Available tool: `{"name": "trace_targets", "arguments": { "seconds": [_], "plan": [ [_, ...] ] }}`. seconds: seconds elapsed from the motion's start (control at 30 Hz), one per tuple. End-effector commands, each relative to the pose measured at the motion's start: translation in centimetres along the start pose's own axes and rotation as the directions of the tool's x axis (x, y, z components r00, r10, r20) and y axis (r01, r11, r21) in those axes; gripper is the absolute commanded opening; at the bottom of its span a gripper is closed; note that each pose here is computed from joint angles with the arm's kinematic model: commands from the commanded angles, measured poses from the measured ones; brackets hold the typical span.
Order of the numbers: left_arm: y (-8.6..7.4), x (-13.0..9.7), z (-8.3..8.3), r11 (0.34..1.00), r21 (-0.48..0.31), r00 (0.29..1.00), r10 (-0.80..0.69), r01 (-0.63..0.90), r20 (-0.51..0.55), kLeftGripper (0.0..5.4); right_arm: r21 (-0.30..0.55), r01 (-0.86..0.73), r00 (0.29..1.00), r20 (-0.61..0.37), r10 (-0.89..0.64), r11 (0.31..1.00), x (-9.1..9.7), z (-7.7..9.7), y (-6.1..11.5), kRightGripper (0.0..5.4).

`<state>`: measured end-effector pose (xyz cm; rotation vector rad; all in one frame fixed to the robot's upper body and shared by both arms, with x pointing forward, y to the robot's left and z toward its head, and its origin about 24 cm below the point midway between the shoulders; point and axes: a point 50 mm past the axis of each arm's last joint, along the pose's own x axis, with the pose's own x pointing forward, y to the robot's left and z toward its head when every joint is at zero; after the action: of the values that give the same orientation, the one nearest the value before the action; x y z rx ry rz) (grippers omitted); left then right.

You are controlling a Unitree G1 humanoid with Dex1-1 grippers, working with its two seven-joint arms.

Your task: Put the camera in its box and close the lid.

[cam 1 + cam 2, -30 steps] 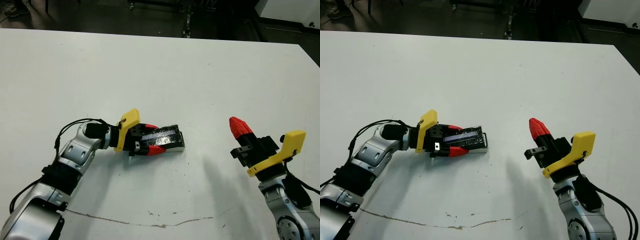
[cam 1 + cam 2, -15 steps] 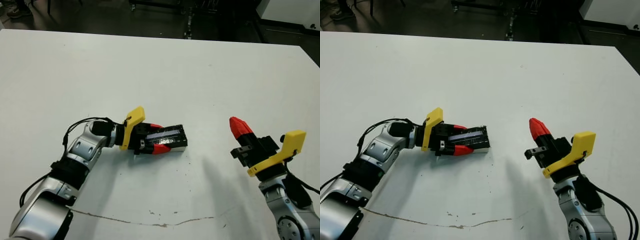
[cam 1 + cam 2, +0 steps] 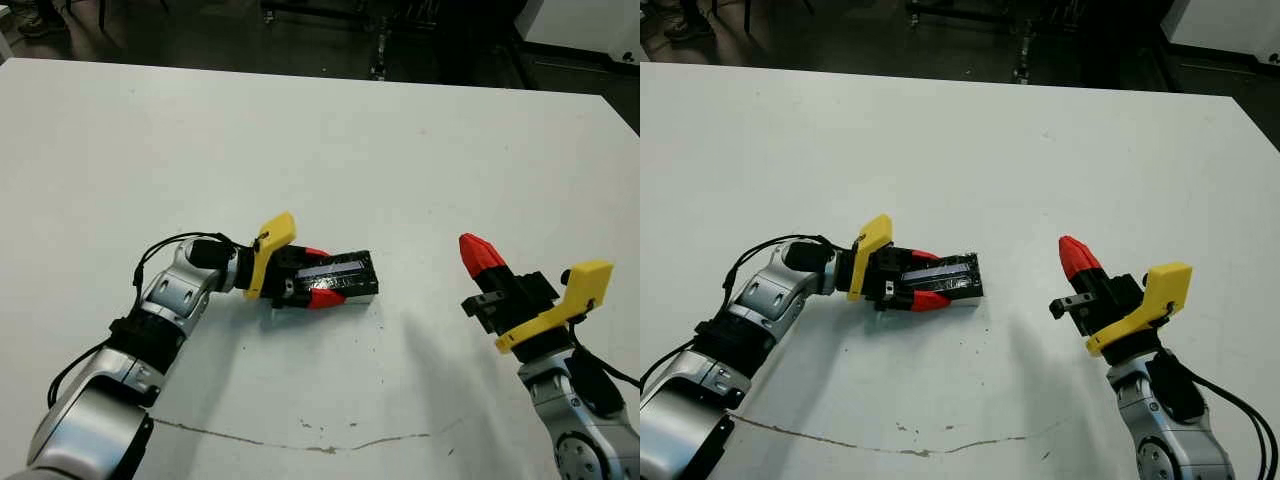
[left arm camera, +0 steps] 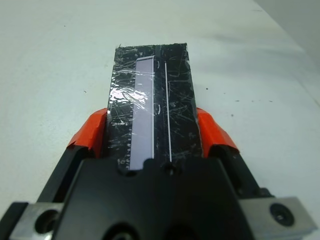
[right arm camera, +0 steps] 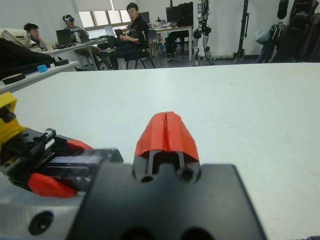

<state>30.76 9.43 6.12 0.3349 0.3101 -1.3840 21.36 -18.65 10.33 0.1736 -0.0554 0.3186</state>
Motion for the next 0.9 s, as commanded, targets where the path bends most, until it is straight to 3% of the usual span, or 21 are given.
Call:
{"name": "trace_targets", "arguments": {
  "seconds": [0.03, 0.2, 0.43, 0.77, 0.9],
  "plan": [
    [-2.2, 2.4, -2.1, 1.0, 0.006, 0.996, -0.027, 0.028, -0.086, 3.91, -0.012, 0.008, 1.0, -0.024, -0.009, 1.0, -0.1, -0.1, -0.2, 0.0],
    [-2.2, 2.3, -2.2, 0.999, 0.035, 0.995, -0.011, 0.015, -0.099, 4.55, -0.015, 0.002, 1.0, -0.019, -0.002, 1.0, -0.1, 0.0, -0.3, 0.0],
    [-2.2, 2.0, -2.8, 1.0, -0.003, 0.992, 0.001, -0.001, -0.124, 5.39, -0.004, 0.001, 1.0, -0.021, -0.002, 1.0, -0.2, -0.1, -0.3, 0.0],
    [-1.7, 0.6, -4.1, 0.999, -0.03, 0.989, 0.034, -0.039, -0.144, 5.39, -0.009, 0.001, 1.0, -0.021, -0.001, 1.0, -0.2, -0.2, -0.3, 0.0],
    [-1.6, -0.6, -4.5, 0.999, -0.006, 0.987, 0.05, -0.051, -0.152, 5.39, -0.007, -0.002, 1.0, -0.021, 0.002, 1.0, -0.2, -0.2, -0.3, 0.0]
  ]
}}
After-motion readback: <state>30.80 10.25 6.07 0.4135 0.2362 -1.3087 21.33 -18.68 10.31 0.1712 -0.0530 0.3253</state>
